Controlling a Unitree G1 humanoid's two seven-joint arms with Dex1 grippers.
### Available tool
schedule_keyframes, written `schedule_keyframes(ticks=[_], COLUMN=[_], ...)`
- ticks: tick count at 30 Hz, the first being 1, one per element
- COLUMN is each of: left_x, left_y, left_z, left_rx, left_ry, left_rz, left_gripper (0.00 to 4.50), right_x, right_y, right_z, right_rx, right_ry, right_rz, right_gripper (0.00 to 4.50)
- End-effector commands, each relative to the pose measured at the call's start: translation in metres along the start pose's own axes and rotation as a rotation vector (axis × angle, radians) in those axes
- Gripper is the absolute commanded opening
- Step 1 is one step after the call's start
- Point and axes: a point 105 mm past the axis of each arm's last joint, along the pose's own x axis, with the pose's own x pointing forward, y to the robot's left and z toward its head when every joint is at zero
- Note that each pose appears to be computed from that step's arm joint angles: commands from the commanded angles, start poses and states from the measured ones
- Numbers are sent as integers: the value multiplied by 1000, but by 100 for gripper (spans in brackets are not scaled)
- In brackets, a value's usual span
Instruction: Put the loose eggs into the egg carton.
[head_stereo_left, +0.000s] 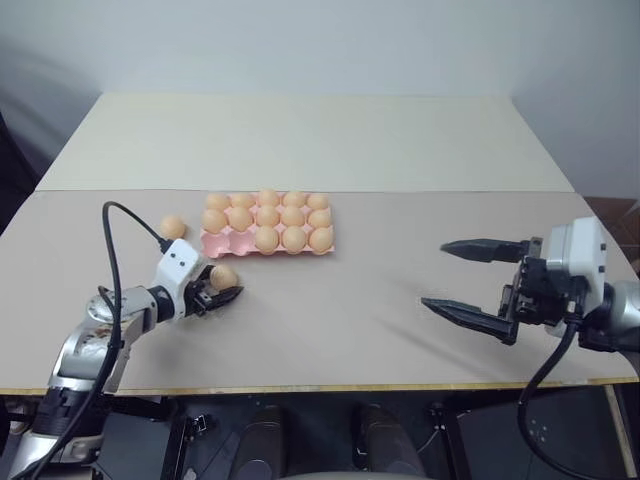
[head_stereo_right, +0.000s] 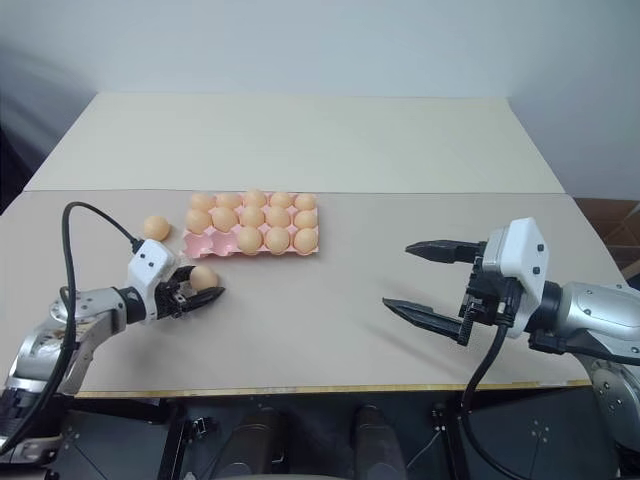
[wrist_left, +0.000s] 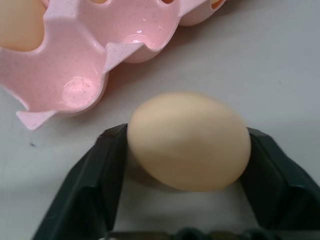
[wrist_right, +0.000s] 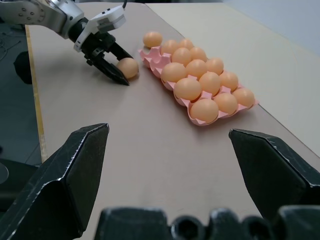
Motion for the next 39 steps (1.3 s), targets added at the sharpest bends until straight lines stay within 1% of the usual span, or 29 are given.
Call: schedule_keyframes(ticks=[1, 4, 7, 9, 12, 14, 17, 19, 23, 26, 30, 31, 32, 36, 37, 39], left_x=[-3, -14, -38, -50, -50, -41, -10, 7, 31, 36, 33, 31, 29, 15, 9, -1], left_y=[3, 3, -3, -4, -3, -1, -1, 3, 21, 27, 24, 22, 21, 24, 25, 28], left_z=[-3, 5, 22, 32, 53, 65, 84, 88, 87, 89, 89, 89, 89, 92, 93, 94], left_rx=[4, 25, 37, 59, 78, 87, 99, 114, 137, 121, 107, 103, 100, 101, 105, 108], left_ry=[7, -34, -138, -173, -235, -257, -287, -268, -193, -186, -196, -198, -200, -228, -238, -264], left_rz=[20, 12, -57, -83, -91, -77, -67, -40, 50, 71, 36, 20, 10, 15, 16, 34], left_gripper=[235, 224, 224, 224, 224, 224, 224, 224, 224, 224, 224, 291, 311, 436, 447, 447], right_x=[-1, 0, -1, -1, 0, 1, 4, 4, 2, 1, 1, 1, 1, 0, 1, 2], right_y=[3, 2, 3, 4, 5, 5, 5, 4, 6, 7, 10, 10, 10, 11, 11, 11], right_z=[8, 8, 8, 8, 7, 7, 7, 8, 8, 8, 10, 10, 10, 11, 11, 14], right_rx=[-35, -34, -32, -30, -28, -28, -32, -35, -38, -41, -44, -45, -45, -47, -51, -59], right_ry=[-18, -19, -19, -21, -23, -25, -33, -36, -38, -38, -39, -39, -39, -40, -41, -54], right_rz=[14, 10, 1, -4, -7, -9, -12, -15, -24, -35, -49, -52, -54, -59, -60, -55], right_gripper=[450, 450, 450, 450, 450, 450, 450, 450, 450, 450, 450, 450, 450, 450, 450, 450])
